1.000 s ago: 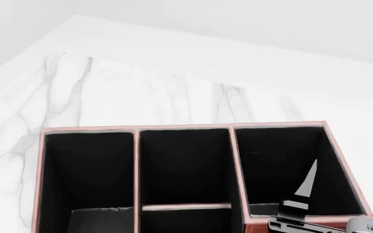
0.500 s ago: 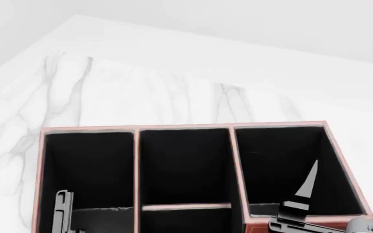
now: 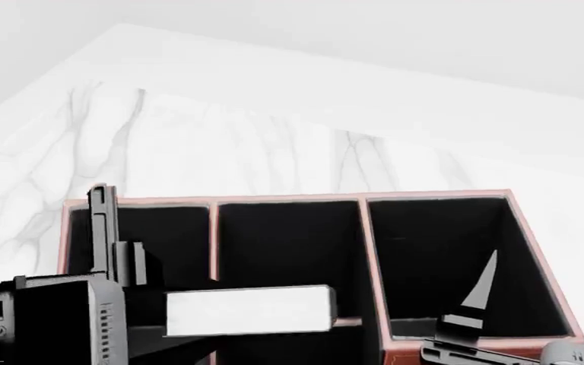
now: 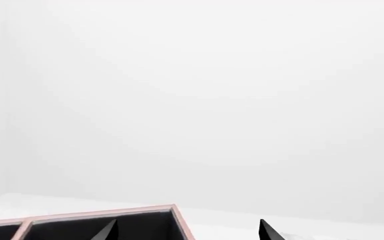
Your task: Pick up the book and place it in the front compartment of the caddy.
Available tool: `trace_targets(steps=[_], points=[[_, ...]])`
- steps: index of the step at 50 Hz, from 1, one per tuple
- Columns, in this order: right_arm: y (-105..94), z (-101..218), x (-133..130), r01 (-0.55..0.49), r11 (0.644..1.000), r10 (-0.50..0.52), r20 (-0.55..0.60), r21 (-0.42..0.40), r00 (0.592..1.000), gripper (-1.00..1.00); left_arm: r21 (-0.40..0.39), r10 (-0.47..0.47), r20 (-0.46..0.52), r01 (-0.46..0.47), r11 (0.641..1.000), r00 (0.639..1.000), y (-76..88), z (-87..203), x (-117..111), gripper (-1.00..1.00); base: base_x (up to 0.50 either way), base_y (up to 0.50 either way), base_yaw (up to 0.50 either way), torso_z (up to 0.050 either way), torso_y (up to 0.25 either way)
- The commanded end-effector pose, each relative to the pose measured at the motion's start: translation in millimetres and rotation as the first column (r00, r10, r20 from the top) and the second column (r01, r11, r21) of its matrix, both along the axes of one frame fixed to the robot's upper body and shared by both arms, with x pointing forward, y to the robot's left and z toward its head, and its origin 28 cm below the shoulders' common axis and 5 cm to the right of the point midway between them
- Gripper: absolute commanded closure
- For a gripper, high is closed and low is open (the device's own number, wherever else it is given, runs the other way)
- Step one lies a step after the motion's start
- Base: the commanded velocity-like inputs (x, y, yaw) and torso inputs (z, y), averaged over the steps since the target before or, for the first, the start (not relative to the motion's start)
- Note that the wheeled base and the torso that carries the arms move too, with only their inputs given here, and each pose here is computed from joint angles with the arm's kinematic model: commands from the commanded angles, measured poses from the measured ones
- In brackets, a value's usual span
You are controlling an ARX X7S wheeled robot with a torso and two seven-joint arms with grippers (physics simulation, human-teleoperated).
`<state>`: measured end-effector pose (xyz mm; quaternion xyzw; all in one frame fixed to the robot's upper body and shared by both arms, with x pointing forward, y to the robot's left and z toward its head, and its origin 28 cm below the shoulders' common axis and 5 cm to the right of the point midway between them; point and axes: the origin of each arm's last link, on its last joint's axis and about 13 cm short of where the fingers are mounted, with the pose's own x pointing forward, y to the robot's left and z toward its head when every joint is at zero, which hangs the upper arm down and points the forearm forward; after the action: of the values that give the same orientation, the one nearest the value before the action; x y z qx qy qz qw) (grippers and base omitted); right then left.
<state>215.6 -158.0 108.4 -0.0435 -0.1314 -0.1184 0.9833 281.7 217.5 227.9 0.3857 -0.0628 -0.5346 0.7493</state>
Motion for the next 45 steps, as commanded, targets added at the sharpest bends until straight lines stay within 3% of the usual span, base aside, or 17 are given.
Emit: trace_targets(steps=[1,18,33,45], points=[[0.1,0,1,-0.002,1.0,0.002,-0.001,-0.002,1.0,-1.0,-0.038,0.023,0.138,-0.017,0.999,0.99,-2.3,9,20,1.0,0.0,0.0,0.0,0.0,0.0],[-2.0,0,0,0.004,1.0,-0.004,-0.002,-0.002,1.0,-1.0,-0.055,0.037,0.213,-0.026,0.998,0.976,-7.4,7,38,1.0,0.0,0.0,0.0,0.0,0.001],[-3.8,-4,0,0.013,1.0,-0.013,-0.011,0.005,1.0,-1.0,-0.102,0.015,0.115,-0.003,0.995,0.993,-15.7,-6,56,1.0,0.0,0.0,0.0,0.001,0.001],[-5.2,-6,0,0.019,1.0,-0.019,-0.013,0.007,1.0,-1.0,-0.064,0.031,0.027,-0.029,0.998,0.999,-17.9,-16,69,1.0,0.0,0.0,0.0,0.0,0.001]])
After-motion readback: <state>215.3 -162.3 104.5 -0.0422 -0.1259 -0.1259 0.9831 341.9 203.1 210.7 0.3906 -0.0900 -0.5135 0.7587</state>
